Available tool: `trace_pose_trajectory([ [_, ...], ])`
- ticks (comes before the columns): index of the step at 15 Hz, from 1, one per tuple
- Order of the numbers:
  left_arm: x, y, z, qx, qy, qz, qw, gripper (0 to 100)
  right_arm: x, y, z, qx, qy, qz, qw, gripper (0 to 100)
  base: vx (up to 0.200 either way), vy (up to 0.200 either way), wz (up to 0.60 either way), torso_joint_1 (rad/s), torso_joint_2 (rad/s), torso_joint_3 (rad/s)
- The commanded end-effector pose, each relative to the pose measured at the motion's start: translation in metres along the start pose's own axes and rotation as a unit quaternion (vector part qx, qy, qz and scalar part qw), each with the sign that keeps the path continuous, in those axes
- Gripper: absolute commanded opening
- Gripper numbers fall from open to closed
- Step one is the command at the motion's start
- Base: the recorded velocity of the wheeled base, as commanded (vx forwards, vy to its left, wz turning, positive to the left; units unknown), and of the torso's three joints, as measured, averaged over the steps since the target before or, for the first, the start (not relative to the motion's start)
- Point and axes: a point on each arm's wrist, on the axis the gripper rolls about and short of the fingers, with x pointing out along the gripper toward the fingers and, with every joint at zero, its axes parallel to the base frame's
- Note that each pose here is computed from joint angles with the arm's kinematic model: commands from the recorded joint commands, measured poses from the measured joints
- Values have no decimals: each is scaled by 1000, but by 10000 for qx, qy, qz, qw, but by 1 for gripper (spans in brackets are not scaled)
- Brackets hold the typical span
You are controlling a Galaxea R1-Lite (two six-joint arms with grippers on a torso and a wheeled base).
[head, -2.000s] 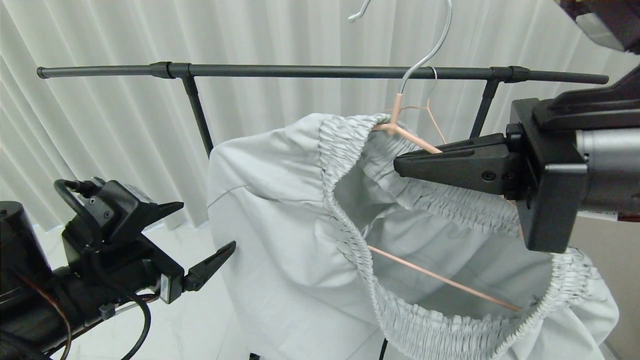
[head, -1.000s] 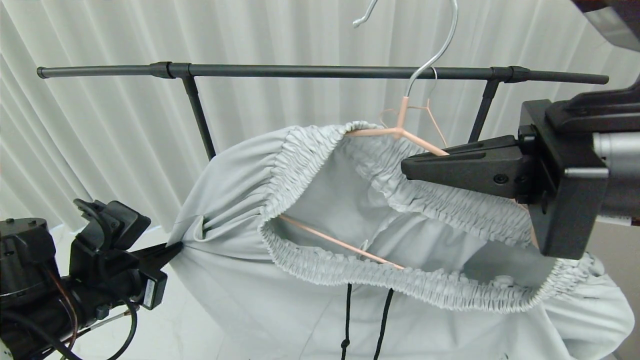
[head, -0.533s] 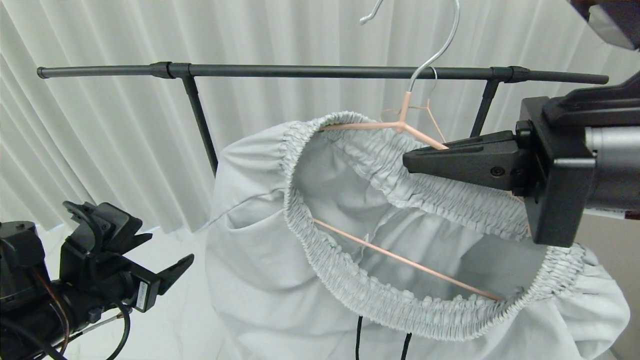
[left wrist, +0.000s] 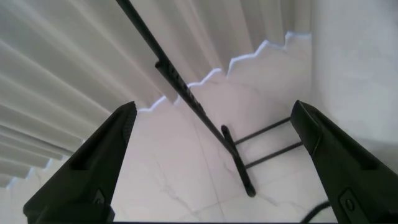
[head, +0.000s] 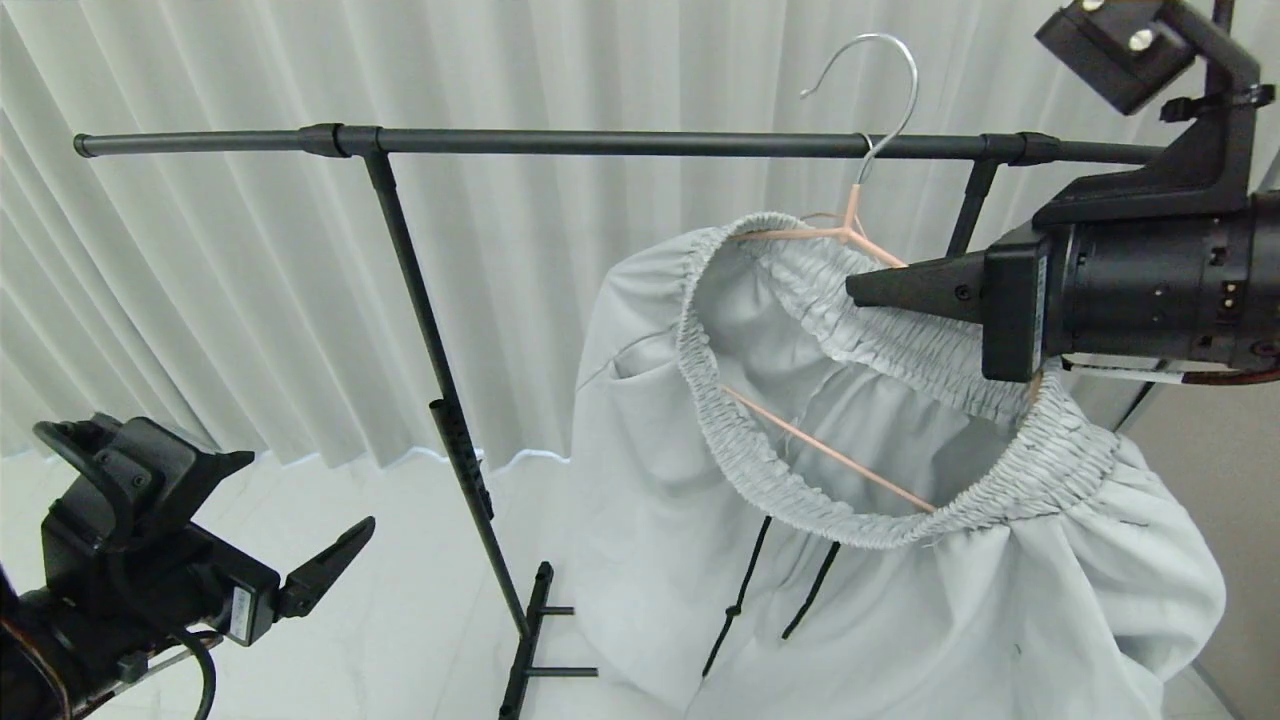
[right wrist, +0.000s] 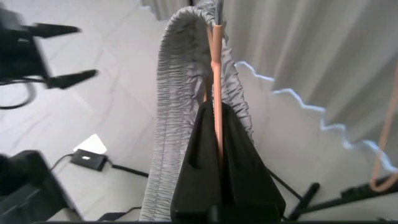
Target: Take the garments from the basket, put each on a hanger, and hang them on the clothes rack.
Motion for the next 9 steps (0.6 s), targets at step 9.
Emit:
trace_pose_trajectory([
  [9,-2,-5,9,83,-245,-163,9995,100,14,-16,0,67,57,-388,9992,0,156,0,0,0,3,3],
])
